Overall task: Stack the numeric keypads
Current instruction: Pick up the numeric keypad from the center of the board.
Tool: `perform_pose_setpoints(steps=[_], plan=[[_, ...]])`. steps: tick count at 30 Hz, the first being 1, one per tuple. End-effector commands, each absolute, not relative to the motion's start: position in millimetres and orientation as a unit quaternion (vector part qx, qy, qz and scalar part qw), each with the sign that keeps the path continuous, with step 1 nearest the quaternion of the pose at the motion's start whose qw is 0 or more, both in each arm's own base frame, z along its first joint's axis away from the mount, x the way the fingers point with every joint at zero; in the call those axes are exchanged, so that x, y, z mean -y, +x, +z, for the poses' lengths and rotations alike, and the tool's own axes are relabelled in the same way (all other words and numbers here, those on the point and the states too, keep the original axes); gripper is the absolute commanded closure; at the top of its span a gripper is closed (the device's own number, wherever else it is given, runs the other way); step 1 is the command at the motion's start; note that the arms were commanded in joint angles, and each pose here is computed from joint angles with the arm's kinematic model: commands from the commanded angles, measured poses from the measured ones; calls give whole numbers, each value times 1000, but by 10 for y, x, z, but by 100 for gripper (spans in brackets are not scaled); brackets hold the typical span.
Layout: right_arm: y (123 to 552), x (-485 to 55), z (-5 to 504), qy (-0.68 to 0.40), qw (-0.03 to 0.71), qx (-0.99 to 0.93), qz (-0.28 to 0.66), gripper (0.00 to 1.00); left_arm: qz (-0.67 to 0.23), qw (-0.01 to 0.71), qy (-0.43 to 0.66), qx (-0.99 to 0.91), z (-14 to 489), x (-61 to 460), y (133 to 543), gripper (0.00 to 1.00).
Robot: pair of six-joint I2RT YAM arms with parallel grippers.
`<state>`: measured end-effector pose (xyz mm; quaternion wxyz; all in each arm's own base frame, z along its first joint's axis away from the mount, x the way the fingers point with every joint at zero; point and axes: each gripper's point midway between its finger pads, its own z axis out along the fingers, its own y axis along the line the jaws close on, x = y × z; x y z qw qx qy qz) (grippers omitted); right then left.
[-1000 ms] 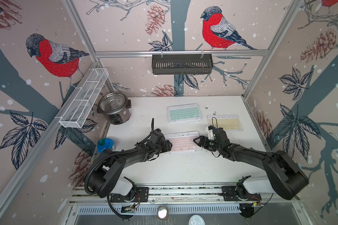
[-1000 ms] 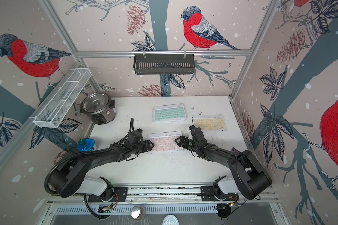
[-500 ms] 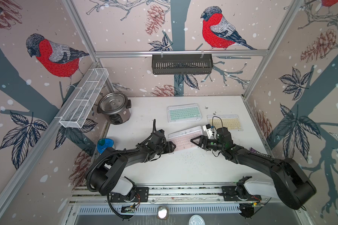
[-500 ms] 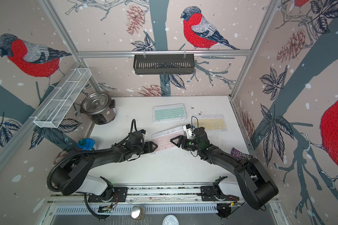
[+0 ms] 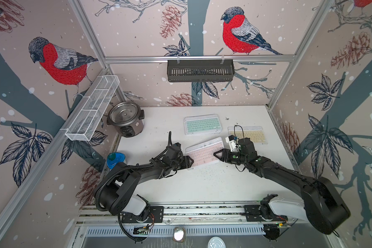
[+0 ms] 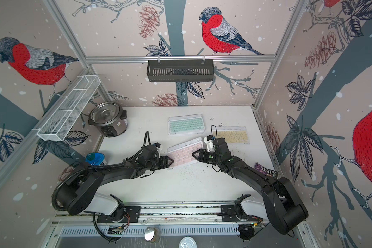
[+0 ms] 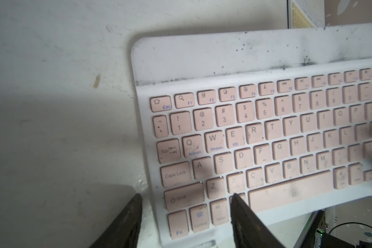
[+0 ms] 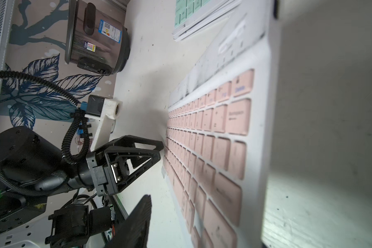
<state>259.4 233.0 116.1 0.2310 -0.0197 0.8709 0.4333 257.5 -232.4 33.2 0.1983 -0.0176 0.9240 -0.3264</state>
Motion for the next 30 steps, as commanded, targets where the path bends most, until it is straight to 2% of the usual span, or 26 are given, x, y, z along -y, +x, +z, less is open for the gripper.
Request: perform_pose_setpoints(steps=[1, 9, 20, 26, 29, 30], plan=[[2630, -2309, 1165, -28, 244, -873, 422, 51, -281, 134, -38, -949, 61, 2148, 2316, 34], [2606, -2277, 1165, -23, 244, -874, 421, 67, -279, 138, -39, -950, 69, 2143, 2328, 34], [2570, -2261, 1130, -19, 235, -874, 425, 72, -275, 150, -45, -949, 111, 2123, 2372, 35], [2545, -2238, 1106, -13, 229, -873, 431, 82, -272, 157, -50, -948, 138, 2112, 2403, 35], [2546, -2198, 1080, -5, 228, -873, 431, 92, -270, 162, -55, -947, 162, 2104, 2432, 35], [2543, -2191, 1078, -4, 227, -872, 433, 92, -270, 165, -57, -947, 176, 2104, 2443, 35]])
